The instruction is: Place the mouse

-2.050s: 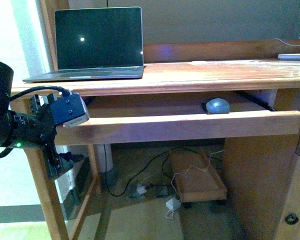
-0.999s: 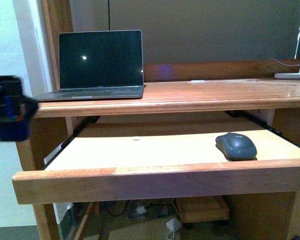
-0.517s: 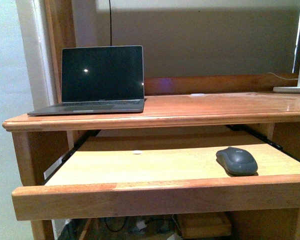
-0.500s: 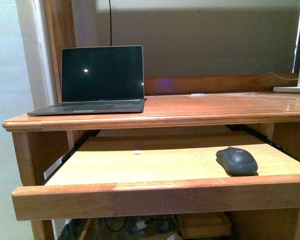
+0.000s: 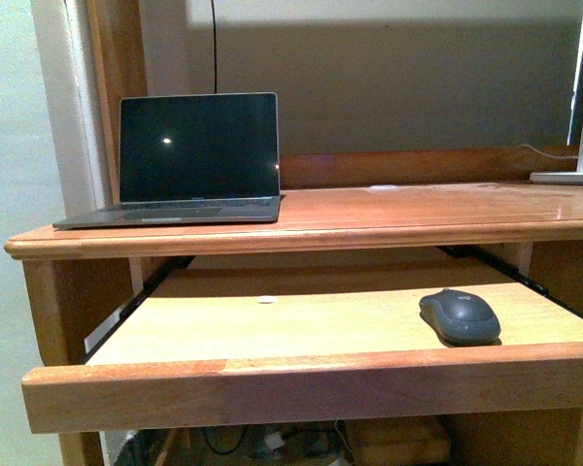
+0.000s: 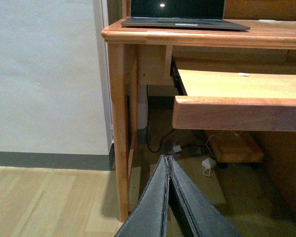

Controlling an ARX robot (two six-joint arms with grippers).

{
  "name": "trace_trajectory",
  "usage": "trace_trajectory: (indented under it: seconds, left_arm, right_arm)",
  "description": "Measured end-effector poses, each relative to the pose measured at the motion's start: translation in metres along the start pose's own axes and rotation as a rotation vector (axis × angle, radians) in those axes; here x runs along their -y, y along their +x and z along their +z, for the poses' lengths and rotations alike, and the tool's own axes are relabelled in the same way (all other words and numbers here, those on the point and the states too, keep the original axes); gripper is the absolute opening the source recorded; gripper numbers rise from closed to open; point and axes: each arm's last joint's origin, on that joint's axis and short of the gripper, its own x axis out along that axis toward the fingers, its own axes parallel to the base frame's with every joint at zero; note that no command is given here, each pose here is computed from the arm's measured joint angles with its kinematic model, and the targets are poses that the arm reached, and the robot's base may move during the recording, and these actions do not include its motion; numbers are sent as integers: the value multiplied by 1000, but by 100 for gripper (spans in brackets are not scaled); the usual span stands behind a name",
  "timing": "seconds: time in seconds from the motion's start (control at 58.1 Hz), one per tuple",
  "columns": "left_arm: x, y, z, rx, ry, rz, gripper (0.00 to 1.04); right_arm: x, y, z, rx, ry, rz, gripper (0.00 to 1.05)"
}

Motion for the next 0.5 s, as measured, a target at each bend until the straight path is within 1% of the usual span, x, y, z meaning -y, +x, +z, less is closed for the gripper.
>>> trace_trajectory:
  seconds: [0.052, 0.138, 0.224, 0.31, 0.396, 0.5]
  left_arm:
    - [-3, 0, 0, 1, 0, 28, 3]
    - [-3, 0, 0, 1, 1, 22, 3]
    - [-3, 0, 0, 1, 1, 23, 3]
    - [-3, 0, 0, 1, 1, 23, 3]
    - [-3, 0, 0, 1, 1, 22, 3]
    - [-3, 0, 0, 1, 0, 23, 18]
  right_arm:
    - [-18, 21, 20, 36, 6, 43, 97]
    - [-47, 59, 34, 18, -5, 104, 97]
    - [-65, 89, 35, -25, -40, 114, 97]
    - [-76, 108, 30, -62, -81, 114, 97]
    - [-86, 123, 31, -73, -118, 117, 97]
    - [-99, 138, 35, -75, -167, 109, 97]
